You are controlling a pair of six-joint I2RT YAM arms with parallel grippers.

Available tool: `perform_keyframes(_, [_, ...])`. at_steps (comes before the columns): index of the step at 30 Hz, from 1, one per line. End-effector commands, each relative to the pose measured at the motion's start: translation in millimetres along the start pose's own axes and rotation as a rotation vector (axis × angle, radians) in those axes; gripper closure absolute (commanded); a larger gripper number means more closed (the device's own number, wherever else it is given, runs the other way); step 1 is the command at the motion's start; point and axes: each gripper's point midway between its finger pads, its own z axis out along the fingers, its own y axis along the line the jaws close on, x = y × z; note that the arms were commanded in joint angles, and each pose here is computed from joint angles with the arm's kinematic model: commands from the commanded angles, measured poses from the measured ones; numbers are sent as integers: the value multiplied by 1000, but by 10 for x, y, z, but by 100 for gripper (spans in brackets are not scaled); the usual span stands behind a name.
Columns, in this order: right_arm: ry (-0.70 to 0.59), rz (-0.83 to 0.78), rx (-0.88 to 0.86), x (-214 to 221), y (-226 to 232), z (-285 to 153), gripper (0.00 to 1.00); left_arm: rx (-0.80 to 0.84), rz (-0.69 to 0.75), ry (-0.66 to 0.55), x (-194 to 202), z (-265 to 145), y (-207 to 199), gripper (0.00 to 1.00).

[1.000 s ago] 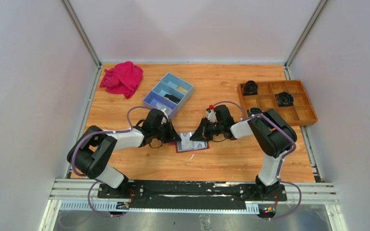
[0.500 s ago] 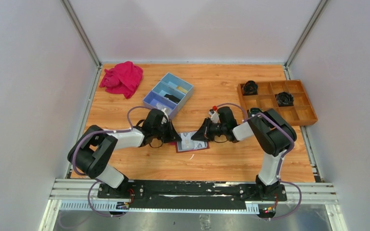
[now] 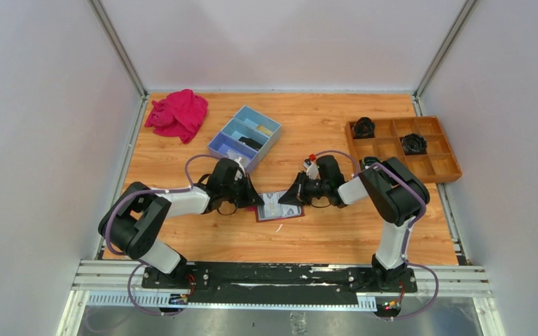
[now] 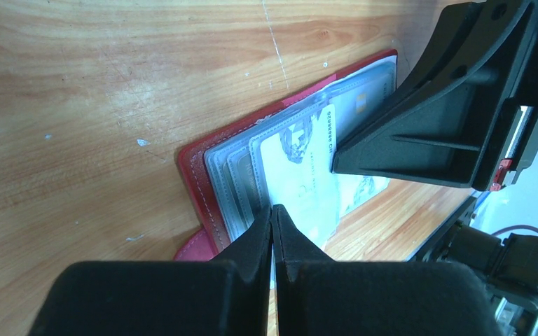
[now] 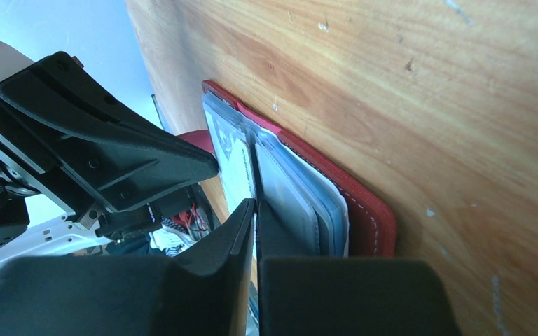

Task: Take the credit cards out of the card holder
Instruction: Remove the credit card from the card holder.

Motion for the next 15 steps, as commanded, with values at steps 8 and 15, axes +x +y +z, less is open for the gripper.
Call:
perform_keyframes(8, [-22, -28, 26, 12, -77, -161, 100, -191, -16, 77, 332, -6, 526, 100])
perform_keyframes(15, [-52, -69, 59, -66, -125, -351, 100, -199, -20, 73, 354, -56, 591, 100])
